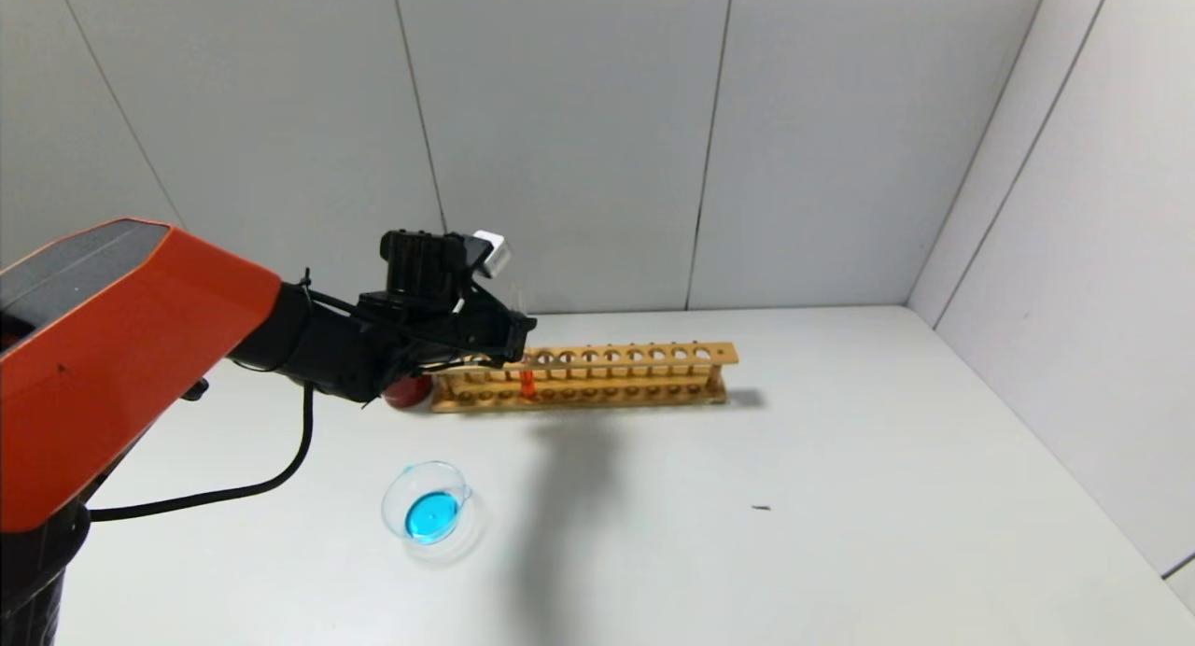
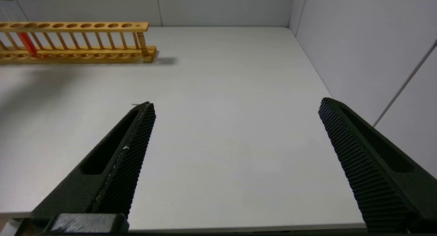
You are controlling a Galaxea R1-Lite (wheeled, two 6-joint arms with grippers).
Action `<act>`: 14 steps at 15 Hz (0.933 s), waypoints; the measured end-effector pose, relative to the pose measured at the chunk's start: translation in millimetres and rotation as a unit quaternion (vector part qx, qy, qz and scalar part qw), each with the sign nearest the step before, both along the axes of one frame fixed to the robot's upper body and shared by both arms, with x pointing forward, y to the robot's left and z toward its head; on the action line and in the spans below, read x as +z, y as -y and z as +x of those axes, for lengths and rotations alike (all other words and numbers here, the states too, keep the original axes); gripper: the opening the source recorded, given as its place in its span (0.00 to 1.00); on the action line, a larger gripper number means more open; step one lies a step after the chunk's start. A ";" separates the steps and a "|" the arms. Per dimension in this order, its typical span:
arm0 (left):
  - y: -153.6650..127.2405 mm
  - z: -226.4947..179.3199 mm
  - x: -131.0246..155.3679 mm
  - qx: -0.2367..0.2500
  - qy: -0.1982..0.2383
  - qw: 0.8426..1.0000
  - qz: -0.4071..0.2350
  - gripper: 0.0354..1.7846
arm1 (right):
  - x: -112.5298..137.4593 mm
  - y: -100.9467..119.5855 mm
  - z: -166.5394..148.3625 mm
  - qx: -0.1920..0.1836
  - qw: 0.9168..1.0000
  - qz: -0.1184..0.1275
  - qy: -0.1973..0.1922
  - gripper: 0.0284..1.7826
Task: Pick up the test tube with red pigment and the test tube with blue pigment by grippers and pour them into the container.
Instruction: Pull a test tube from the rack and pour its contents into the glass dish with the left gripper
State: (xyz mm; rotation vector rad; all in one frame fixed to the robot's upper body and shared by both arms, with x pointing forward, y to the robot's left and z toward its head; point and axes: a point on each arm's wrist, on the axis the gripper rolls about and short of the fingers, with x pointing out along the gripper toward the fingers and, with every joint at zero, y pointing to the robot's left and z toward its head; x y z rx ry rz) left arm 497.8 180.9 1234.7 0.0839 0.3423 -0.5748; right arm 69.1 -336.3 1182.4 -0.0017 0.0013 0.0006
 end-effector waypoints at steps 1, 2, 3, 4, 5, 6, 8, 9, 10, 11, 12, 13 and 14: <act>-0.4 -0.8 8.7 0.001 0.009 1.000 -0.002 0.16 | 0.0 0.0 0.0 0.000 1.000 0.000 0.000 0.98; -0.7 -2.6 19.7 0.002 0.019 1.000 -0.004 0.16 | 0.0 0.0 0.0 0.000 1.000 0.000 0.000 0.98; -1.6 -4.8 30.9 0.003 0.028 1.000 -0.006 0.16 | 0.0 0.0 0.0 0.000 1.000 0.000 0.000 0.98; -2.2 -7.9 42.6 0.003 0.036 0.999 -0.008 0.16 | 0.0 0.0 0.0 0.000 1.000 0.000 0.000 0.98; -2.8 -11.7 55.0 0.002 0.047 0.999 -0.011 0.16 | 0.0 0.0 0.0 0.000 1.000 0.000 0.000 0.98; -3.8 -16.3 67.1 0.001 0.056 0.998 -0.014 0.16 | 0.0 0.0 0.0 0.000 1.000 0.000 0.000 0.98; -8.2 -28.1 91.4 0.001 0.073 0.997 -0.018 0.16 | 0.0 0.0 0.0 0.000 1.000 0.000 0.000 0.98; -10.6 -34.7 102.1 0.000 0.082 0.997 -0.016 0.16 | 0.0 0.0 0.0 0.000 1.000 0.000 0.000 0.98; -13.1 -42.5 112.1 -0.003 0.090 0.996 -0.010 0.16 | 0.0 0.0 0.0 0.000 1.000 0.000 0.000 0.98; -16.0 -50.0 119.9 -0.002 0.096 0.995 -0.003 0.16 | 0.0 0.0 0.0 0.000 1.000 0.000 0.000 0.98; -19.6 -57.8 125.7 0.003 0.101 0.995 0.006 0.16 | 0.0 0.0 0.0 0.000 1.000 0.000 0.000 0.98; -24.1 -66.0 129.5 0.014 0.108 0.994 0.024 0.16 | 0.0 0.0 0.0 0.000 1.000 0.000 0.000 0.98; -28.9 -73.4 130.6 0.025 0.117 0.992 0.047 0.16 | 0.0 0.0 0.0 0.000 1.000 0.000 0.000 0.98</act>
